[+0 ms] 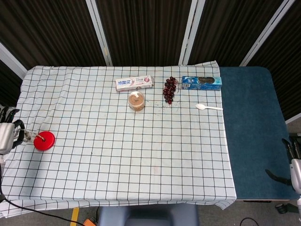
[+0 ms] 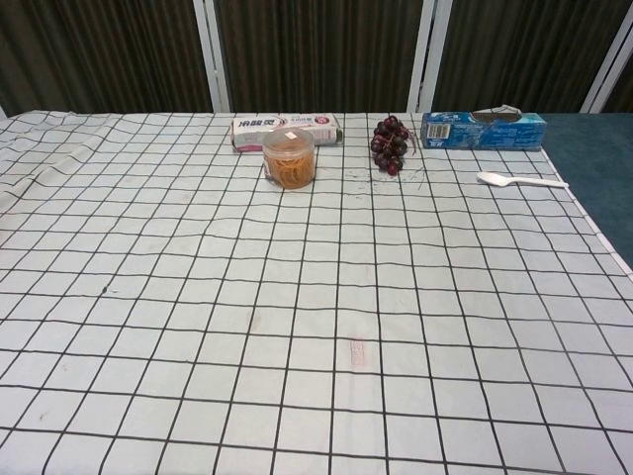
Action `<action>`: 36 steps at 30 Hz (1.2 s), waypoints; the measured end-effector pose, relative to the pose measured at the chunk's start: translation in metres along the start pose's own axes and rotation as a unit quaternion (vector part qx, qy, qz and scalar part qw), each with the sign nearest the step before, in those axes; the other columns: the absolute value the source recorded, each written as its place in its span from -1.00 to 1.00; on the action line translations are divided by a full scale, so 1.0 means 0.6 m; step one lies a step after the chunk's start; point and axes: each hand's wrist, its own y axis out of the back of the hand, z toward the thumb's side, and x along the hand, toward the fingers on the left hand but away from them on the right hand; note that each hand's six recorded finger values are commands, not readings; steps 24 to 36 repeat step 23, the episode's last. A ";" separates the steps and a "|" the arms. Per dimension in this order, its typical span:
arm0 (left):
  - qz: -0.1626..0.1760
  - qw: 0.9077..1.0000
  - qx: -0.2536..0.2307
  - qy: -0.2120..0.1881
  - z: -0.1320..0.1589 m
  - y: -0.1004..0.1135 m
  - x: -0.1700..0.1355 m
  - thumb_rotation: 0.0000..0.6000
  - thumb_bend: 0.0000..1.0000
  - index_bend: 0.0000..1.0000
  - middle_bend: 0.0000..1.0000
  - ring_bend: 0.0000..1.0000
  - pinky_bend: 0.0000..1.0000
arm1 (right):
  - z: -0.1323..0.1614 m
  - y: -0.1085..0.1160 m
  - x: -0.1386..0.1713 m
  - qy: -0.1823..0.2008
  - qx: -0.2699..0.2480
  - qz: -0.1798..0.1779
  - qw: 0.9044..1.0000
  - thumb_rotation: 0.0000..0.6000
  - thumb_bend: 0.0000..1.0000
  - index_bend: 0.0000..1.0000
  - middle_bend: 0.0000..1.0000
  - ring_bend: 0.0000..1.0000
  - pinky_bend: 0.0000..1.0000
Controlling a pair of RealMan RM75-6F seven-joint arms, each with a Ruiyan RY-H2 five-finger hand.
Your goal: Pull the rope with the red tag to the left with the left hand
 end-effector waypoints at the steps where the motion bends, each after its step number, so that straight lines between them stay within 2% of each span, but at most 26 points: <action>1: -0.021 1.000 -0.003 -0.002 0.003 -0.008 -0.001 1.00 -0.41 -1.00 -1.00 -1.00 -1.00 | -0.001 0.001 0.000 -0.001 0.000 0.000 1.000 0.80 -0.47 -1.00 -1.00 -1.00 -1.00; 4: -0.074 0.997 -0.013 -0.008 0.008 -0.019 -0.008 1.00 -0.45 -1.00 -1.00 -1.00 -1.00 | -0.005 0.002 0.001 -0.004 0.000 0.000 1.000 0.80 -0.46 -1.00 -1.00 -1.00 -1.00; 7: -0.080 0.997 -0.013 -0.003 -0.005 -0.008 -0.010 1.00 -0.45 -1.00 -1.00 -1.00 -1.00 | -0.004 0.001 0.001 -0.004 -0.001 0.000 1.000 0.80 -0.46 -1.00 -1.00 -1.00 -1.00; 12: -0.069 0.997 -0.021 0.001 -0.017 0.012 -0.022 1.00 -0.46 -1.00 -1.00 -1.00 -1.00 | 0.002 -0.005 0.002 0.001 -0.003 0.003 1.000 0.80 -0.46 -1.00 -1.00 -1.00 -1.00; 14: -0.059 0.998 -0.025 -0.001 -0.017 0.017 -0.028 1.00 -0.39 -1.00 -1.00 -1.00 -1.00 | 0.004 -0.006 0.003 0.002 -0.004 0.003 1.000 0.80 -0.46 -1.00 -1.00 -1.00 -1.00; 19: -0.013 0.999 -0.043 -0.013 -0.015 0.026 -0.068 1.00 -0.32 -1.00 -1.00 -1.00 -1.00 | 0.006 -0.007 0.008 0.001 -0.010 0.003 1.000 0.80 -0.47 -1.00 -1.00 -1.00 -1.00; 23: 0.018 0.997 -0.069 -0.020 -0.015 0.010 -0.120 1.00 -0.32 -1.00 -1.00 -1.00 -1.00 | 0.011 -0.012 0.010 0.004 -0.009 0.006 1.000 0.80 -0.46 -1.00 -1.00 -1.00 -1.00; 36: 0.018 0.997 -0.069 -0.020 -0.015 0.010 -0.120 1.00 -0.32 -1.00 -1.00 -1.00 -1.00 | 0.011 -0.012 0.010 0.004 -0.009 0.006 1.000 0.80 -0.46 -1.00 -1.00 -1.00 -1.00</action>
